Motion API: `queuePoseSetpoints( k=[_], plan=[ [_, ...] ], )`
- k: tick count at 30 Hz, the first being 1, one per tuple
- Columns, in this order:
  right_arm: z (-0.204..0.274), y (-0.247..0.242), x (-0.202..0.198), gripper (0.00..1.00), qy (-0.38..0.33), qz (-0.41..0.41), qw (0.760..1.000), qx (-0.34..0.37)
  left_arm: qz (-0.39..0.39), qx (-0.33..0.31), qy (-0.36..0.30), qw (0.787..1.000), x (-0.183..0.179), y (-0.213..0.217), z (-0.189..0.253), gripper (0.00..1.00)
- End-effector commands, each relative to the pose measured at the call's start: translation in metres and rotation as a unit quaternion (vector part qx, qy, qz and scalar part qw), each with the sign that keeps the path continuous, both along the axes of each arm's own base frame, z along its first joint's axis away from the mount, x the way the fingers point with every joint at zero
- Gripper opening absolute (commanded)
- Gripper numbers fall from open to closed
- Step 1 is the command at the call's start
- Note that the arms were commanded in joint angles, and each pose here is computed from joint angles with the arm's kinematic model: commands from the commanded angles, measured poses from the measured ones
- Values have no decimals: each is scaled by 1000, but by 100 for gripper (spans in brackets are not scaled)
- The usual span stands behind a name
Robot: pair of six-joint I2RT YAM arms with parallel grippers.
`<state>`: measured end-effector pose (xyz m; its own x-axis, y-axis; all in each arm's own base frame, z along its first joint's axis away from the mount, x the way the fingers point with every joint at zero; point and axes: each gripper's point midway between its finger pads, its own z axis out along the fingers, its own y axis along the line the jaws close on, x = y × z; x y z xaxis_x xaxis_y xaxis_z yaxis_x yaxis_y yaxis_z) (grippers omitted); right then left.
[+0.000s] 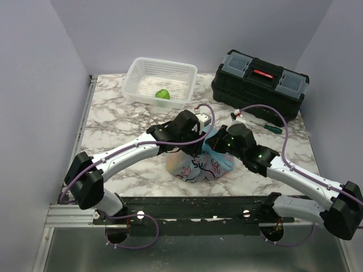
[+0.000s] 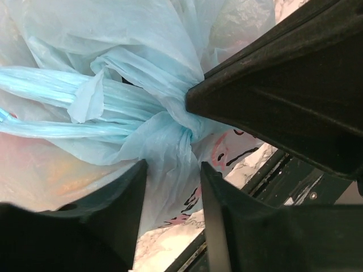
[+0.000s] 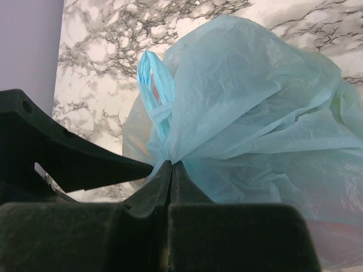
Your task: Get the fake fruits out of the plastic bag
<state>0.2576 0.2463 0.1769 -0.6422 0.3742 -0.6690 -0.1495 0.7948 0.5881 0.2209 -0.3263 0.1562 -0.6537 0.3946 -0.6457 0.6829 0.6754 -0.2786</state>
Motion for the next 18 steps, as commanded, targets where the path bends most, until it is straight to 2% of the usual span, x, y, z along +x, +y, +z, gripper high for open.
queuePoseSetpoints(
  k=[1, 2, 3, 7, 10, 18],
  plan=[
    [5, -2, 2, 1, -12, -11, 1000, 11, 3, 17, -9, 1000, 4, 0, 3, 28],
    [6, -4, 2, 1, -12, -16, 1000, 8, 6, 20, -13, 1000, 5, 2, 4, 15],
    [7, -8, 3, 1, -13, -24, 1000, 5, 9, 23, -20, 999, 7, 4, 5, 10],
    [3, -40, 8, 1, 1, -108, 994, -28, 37, 30, -56, 997, 17, 16, 15, 1],
    [0, -68, 7, 1, 7, -170, 984, -51, 52, 30, -81, 995, 22, 24, 23, 0],
    [12, -100, -3, 1, -24, -206, 976, -60, 66, 24, -116, 991, 27, 33, 37, 0]
  ],
)
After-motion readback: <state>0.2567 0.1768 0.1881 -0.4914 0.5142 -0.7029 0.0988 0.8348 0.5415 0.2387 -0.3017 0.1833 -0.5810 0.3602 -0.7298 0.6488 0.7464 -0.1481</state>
